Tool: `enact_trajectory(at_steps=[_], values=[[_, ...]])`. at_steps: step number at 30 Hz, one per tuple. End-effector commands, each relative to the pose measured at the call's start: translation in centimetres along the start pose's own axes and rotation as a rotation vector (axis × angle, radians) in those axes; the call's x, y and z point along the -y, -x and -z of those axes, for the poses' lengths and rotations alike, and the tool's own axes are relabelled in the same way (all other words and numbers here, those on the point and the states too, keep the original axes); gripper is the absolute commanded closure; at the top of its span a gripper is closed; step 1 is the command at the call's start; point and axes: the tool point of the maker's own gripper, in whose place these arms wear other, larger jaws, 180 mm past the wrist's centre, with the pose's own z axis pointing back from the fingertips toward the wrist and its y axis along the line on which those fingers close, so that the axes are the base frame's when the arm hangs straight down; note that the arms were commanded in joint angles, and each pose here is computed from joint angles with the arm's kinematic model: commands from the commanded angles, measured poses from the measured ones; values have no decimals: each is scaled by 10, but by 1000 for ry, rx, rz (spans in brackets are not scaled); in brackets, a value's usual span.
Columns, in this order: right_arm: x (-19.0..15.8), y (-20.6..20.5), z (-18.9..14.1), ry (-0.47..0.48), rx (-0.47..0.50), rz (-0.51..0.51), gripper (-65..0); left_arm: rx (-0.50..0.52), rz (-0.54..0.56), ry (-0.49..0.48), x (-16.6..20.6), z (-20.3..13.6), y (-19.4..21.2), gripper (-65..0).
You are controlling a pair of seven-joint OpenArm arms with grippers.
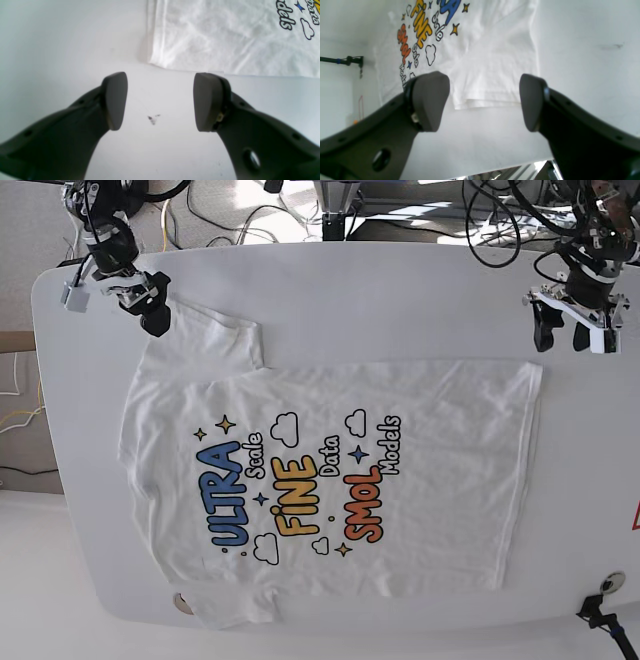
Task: Fold the T-shirt properly
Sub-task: 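Lower both grippers onto the shirt's shoulder corners and close them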
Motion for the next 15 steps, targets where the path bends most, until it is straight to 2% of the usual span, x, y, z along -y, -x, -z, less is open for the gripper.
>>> enact_trajectory(at_steps=[1,9,15], values=[[0,-6,-3,-21,3,31,-455,18,11,6,0,0,-10,-390],[31,16,2,33,-53,129,-455,-34,-32,25,-4,30,-11,-390],[50,30,8,68,-82,183,-455,-54,-55,31,-6,38,-3,-390]])
